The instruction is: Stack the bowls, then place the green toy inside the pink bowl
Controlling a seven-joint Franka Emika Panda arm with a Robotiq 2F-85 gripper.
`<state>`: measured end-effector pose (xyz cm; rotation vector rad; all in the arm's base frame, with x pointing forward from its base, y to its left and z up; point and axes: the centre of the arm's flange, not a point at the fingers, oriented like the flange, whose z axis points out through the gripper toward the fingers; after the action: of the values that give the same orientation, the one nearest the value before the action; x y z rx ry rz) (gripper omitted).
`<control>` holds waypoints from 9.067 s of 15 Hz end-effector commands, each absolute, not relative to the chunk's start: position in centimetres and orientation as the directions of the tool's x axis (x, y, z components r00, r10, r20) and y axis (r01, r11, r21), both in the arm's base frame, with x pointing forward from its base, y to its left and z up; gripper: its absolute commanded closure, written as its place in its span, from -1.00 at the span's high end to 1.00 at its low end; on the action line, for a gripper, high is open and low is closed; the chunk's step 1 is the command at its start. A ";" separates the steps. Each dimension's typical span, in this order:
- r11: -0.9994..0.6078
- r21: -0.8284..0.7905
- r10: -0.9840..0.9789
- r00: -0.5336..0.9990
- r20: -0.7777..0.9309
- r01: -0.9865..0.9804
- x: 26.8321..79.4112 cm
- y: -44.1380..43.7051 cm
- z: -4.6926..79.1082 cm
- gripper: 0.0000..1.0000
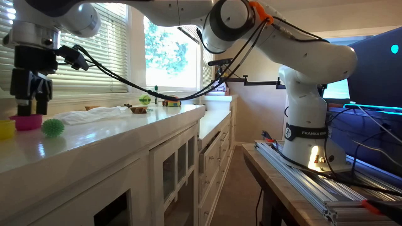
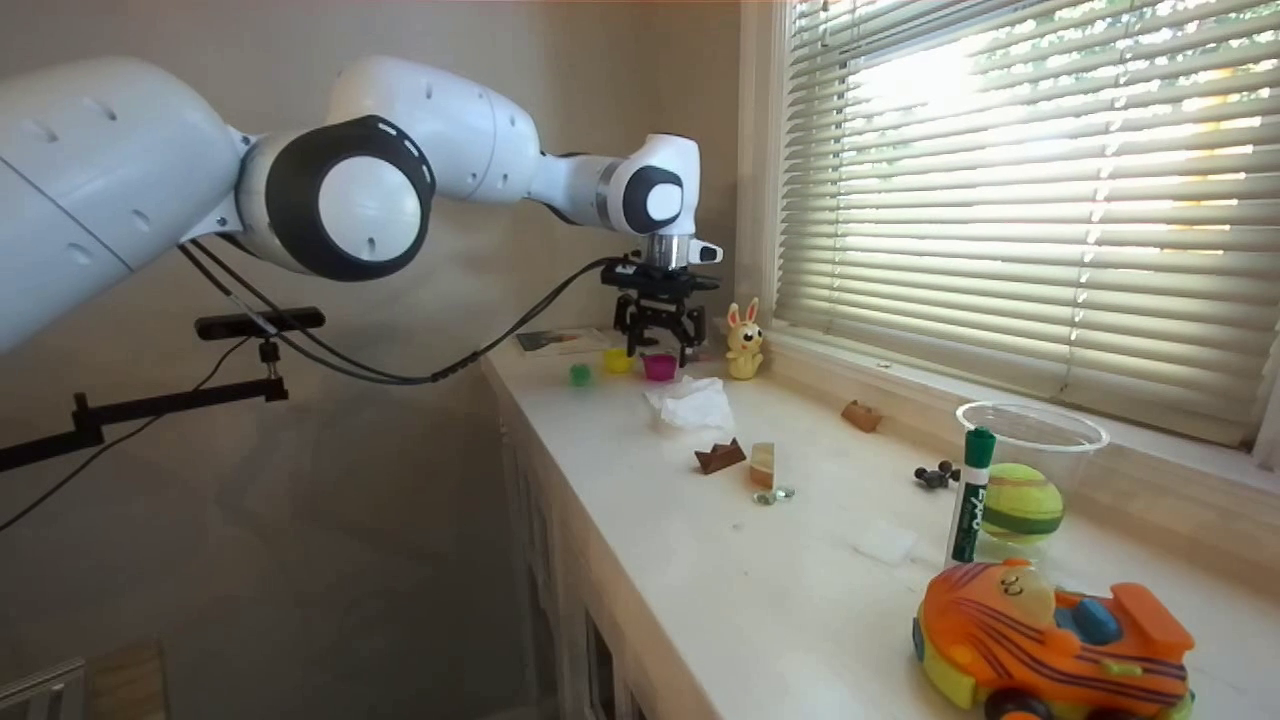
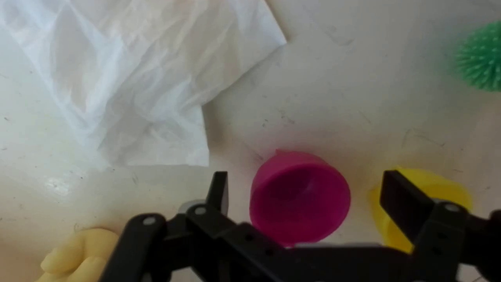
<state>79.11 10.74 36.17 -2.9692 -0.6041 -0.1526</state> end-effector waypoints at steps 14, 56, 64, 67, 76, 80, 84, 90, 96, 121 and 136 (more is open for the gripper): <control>-0.914 -0.050 0.396 0.911 0.114 0.403 81.7 11.7 38.2 -0.28; -0.785 -0.062 0.606 0.784 0.133 0.617 83.9 19.0 41.6 -0.28; -0.761 -0.052 0.637 0.760 0.133 0.647 84.1 20.3 41.7 -0.28; -0.760 -0.049 0.638 0.758 0.133 0.648 84.2 20.1 41.6 -0.28; -0.759 -0.048 0.639 0.757 0.135 0.649 84.7 19.7 41.0 -0.28; -0.762 -0.046 0.635 0.759 0.140 0.646 84.8 19.8 40.9 -0.28; -0.763 -0.044 0.633 0.760 0.143 0.644 84.8 19.8 41.3 0.97; -0.766 -0.040 0.634 0.765 0.115 0.641 84.5 20.2 42.1 1.00; -0.773 -0.049 0.624 0.772 0.121 0.632 77.6 18.4 39.6 1.00; -0.997 -0.045 0.053 0.997 0.054 0.056 75.8 22.7 41.5 1.00; -0.998 0.055 -0.032 0.992 -0.120 -0.026 73.2 22.8 37.6 1.00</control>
<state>73.77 23.08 38.81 -3.1529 0.0090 0.1886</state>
